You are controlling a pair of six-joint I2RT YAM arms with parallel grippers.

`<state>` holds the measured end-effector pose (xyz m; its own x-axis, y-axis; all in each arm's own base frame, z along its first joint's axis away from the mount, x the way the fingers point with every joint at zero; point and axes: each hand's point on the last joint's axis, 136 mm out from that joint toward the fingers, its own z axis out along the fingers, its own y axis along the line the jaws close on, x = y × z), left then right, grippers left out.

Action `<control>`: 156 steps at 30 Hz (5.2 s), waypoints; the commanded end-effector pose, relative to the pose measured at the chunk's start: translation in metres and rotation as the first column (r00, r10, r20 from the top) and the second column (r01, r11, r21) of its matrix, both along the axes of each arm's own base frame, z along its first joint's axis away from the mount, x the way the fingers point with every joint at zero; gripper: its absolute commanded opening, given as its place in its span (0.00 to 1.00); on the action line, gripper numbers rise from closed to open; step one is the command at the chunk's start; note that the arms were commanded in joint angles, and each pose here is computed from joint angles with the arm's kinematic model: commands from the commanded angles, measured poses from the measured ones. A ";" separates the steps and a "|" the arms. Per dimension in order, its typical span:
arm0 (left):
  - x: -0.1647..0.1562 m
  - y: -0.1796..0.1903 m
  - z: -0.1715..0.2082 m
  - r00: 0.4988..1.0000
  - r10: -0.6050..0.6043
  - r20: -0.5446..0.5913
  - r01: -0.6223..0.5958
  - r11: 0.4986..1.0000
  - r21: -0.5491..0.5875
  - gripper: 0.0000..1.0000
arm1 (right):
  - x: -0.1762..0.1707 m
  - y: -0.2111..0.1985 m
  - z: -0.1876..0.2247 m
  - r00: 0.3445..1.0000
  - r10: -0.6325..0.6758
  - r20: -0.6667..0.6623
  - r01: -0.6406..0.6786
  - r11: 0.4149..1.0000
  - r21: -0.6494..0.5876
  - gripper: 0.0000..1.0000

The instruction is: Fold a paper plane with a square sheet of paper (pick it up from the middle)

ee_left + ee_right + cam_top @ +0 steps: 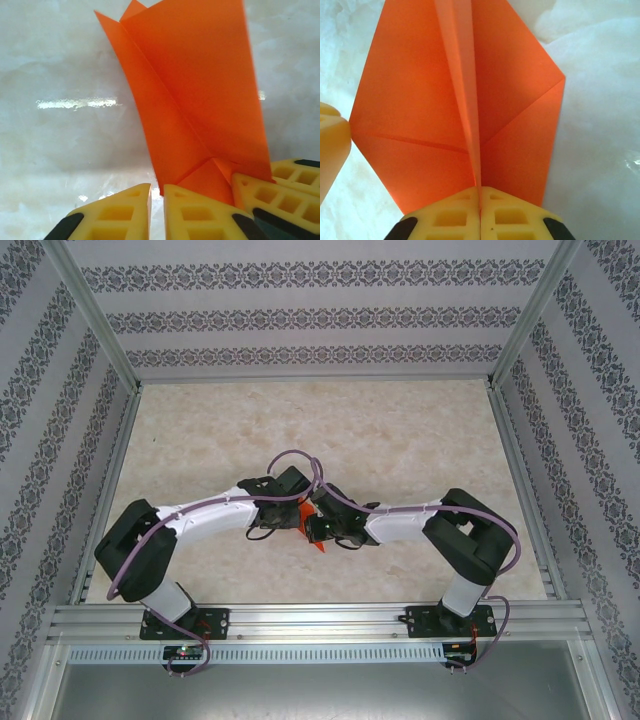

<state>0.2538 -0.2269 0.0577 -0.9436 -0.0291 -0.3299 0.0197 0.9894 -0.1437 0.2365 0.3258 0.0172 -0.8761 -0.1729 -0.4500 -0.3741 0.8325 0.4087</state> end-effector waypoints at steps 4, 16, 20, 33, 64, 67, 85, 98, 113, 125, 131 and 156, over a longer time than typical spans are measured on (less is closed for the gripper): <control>0.009 -0.009 0.053 0.989 -0.003 0.149 0.023 0.991 -0.134 0.31 | 0.017 -0.033 0.033 0.984 -0.102 0.144 0.121 0.985 -0.124 0.03; 0.009 0.019 0.087 0.956 0.087 0.281 -0.034 0.982 -0.187 0.43 | 0.049 -0.076 0.029 0.948 -0.282 0.150 0.315 0.905 -0.285 0.09; 0.008 0.026 0.084 0.957 0.096 0.273 -0.049 0.984 -0.174 0.43 | 0.053 -0.069 0.011 0.952 -0.284 0.110 0.305 0.893 -0.331 0.11; 0.008 0.041 0.080 0.952 0.122 0.280 -0.073 0.981 -0.181 0.43 | 0.040 -0.075 -0.048 0.950 -0.313 -0.015 0.270 0.843 -0.466 0.17; 0.013 0.073 0.097 0.915 0.212 0.343 -0.156 0.970 -0.184 0.42 | 0.066 -0.070 0.054 0.939 -0.326 0.113 0.343 0.855 -0.389 0.36; 0.014 0.076 0.098 0.911 0.214 0.352 -0.159 0.971 -0.180 0.43 | 0.066 -0.073 0.076 0.933 -0.327 0.150 0.360 0.864 -0.353 0.41; 0.017 0.130 0.118 0.818 0.250 0.518 -0.261 0.964 -0.053 0.75 | 0.053 -0.288 0.184 0.519 -0.428 0.740 0.767 0.616 -0.181 0.93; 0.018 0.183 0.131 0.743 0.280 0.607 -0.408 0.910 0.079 1.00 | 0.071 -0.363 0.139 0.462 -0.415 0.784 0.788 0.597 -0.148 0.95; 0.044 0.245 0.133 0.632 0.360 0.686 -0.575 0.811 0.105 1.00 | 0.163 -0.333 0.125 0.508 -0.359 0.783 0.596 0.803 -0.019 0.94; 0.072 0.258 0.135 0.573 0.236 0.785 -0.580 0.794 0.184 1.00 | 0.164 -0.349 0.109 0.450 -0.416 0.791 0.654 0.756 0.026 0.98; 0.101 0.245 0.114 0.605 0.099 0.790 -0.456 0.857 0.241 1.00 | 0.165 -0.347 0.109 0.455 -0.411 0.790 0.646 0.763 0.025 0.98; 0.149 0.222 0.048 0.586 0.019 0.810 -0.208 0.970 0.127 1.00 | 0.165 -0.348 0.109 0.458 -0.412 0.788 0.646 0.763 0.023 0.98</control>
